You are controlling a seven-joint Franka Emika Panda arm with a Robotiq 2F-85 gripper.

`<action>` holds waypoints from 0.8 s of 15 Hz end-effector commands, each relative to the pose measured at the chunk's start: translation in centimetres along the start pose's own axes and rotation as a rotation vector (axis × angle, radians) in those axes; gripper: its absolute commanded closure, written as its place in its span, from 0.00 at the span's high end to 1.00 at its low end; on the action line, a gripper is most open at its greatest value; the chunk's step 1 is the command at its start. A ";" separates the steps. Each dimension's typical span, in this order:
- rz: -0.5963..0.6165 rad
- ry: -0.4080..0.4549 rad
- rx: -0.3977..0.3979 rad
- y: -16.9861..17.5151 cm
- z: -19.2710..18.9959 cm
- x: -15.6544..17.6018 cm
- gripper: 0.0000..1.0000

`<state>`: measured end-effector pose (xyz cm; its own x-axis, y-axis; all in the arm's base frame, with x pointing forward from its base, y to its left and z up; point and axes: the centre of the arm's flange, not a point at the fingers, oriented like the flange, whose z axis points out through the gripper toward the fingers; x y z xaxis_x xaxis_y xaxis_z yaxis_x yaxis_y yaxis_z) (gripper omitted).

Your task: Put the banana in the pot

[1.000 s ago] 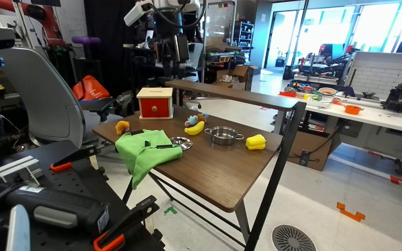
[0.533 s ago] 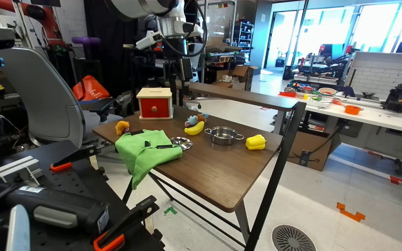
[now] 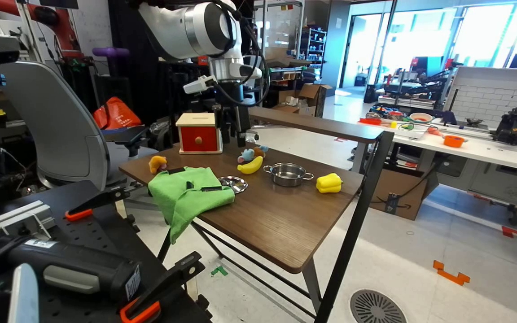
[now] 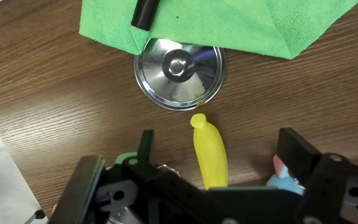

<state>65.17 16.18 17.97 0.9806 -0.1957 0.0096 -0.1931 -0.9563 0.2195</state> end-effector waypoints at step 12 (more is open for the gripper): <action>0.003 -0.084 -0.086 -1.3 5.1 2.5 0.75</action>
<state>66.16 15.47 13.18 0.9750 -0.2154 -0.0541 -0.1916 -0.9390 0.2857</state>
